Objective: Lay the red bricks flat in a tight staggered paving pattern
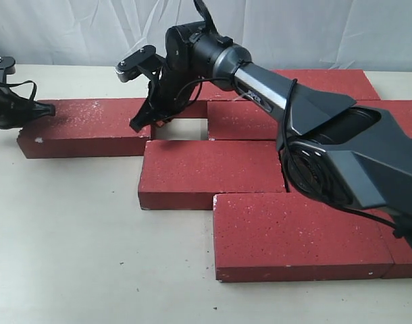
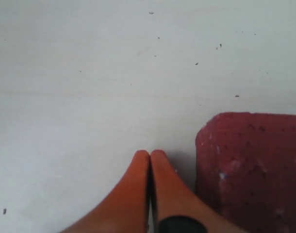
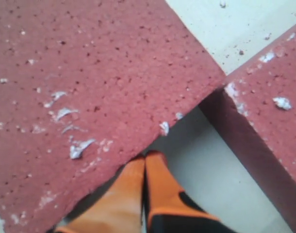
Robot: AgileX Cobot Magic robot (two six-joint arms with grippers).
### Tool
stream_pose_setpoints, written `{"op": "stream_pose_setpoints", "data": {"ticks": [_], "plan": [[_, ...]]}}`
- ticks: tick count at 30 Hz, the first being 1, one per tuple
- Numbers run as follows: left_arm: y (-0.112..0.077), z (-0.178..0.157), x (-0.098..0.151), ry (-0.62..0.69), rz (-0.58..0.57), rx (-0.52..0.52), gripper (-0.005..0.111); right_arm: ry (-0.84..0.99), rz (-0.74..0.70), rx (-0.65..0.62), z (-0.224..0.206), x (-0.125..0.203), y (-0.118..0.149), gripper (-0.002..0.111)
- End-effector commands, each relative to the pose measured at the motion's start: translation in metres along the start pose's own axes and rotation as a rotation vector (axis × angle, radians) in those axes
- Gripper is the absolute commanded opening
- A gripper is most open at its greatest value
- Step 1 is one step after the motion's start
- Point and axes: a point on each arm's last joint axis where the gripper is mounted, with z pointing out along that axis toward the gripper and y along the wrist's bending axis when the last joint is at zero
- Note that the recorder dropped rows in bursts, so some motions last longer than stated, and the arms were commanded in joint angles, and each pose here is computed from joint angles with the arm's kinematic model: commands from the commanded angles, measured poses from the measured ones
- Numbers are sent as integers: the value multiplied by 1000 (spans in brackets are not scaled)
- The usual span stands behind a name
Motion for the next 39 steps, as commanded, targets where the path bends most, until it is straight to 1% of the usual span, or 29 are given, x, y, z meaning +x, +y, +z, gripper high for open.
{"op": "stream_pose_setpoints", "data": {"ticks": [1, 8, 12, 22, 28, 34, 37, 39], "plan": [[-17, 4, 5, 28, 34, 34, 0, 0, 2, -20, -3, -1, 4, -1], [-19, 4, 5, 31, 37, 38, 0, 76, -15, -18, -4, 5, 4, -1], [-19, 4, 6, 35, 63, 40, 0, 78, -18, -12, -5, 5, 3, -1], [-18, -9, -4, 13, 62, 46, 0, 52, -47, -31, -12, -1, 11, -1], [-18, -9, -4, 16, 62, 48, 0, 98, -79, -54, -18, 1, 15, -1], [-19, -8, -2, 21, 63, 50, 0, 173, -121, 15, -20, 7, 9, -1], [-19, -8, -2, 21, 74, 49, 0, 173, -126, 26, -21, 6, 8, -1], [-17, -8, -2, 20, 91, 43, 0, 145, -123, 68, -21, 3, 4, -1]]}}
